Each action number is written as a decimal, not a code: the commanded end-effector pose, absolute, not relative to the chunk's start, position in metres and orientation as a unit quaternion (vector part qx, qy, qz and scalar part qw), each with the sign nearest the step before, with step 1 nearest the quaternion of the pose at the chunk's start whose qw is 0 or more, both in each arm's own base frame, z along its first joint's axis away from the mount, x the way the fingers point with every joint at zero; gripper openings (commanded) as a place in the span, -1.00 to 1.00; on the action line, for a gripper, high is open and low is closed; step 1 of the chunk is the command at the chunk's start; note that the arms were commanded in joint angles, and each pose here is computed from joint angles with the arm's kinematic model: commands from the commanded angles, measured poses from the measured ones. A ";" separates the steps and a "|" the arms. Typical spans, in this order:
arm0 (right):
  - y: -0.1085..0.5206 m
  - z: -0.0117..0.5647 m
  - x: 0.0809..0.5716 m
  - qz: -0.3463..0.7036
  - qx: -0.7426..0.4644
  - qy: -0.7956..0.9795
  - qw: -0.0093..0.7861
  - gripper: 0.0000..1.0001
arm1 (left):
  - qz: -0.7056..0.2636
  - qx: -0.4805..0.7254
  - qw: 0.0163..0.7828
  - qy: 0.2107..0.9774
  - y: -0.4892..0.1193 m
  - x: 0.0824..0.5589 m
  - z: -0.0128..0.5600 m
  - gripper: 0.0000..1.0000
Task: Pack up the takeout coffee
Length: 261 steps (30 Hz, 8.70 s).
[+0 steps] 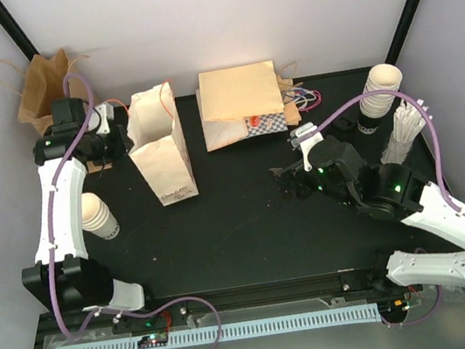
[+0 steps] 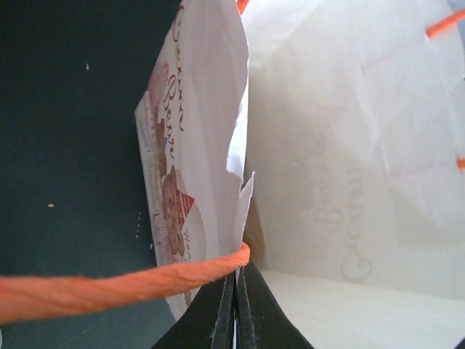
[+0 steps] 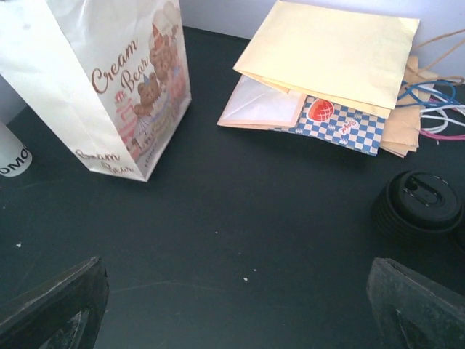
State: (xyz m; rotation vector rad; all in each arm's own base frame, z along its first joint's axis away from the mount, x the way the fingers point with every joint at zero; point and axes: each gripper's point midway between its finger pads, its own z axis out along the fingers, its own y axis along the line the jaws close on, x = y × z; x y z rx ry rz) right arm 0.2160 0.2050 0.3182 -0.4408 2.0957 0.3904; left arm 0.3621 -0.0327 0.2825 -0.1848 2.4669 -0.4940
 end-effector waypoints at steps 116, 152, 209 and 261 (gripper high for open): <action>0.211 0.212 0.208 0.152 -0.177 0.893 0.384 1.00 | 0.142 -0.274 0.186 0.933 0.115 0.287 0.210 -0.97; 0.208 0.218 0.212 0.137 -0.175 0.895 0.386 1.00 | 0.026 -0.240 0.348 0.906 0.027 0.220 0.335 -0.97; 0.102 0.181 0.252 0.032 0.037 0.944 0.325 1.00 | -0.026 0.232 0.180 0.956 -0.330 0.213 0.165 -0.91; 0.109 0.187 0.251 0.054 0.021 0.945 0.321 1.00 | -0.213 0.156 0.282 0.922 -0.248 0.206 0.251 0.98</action>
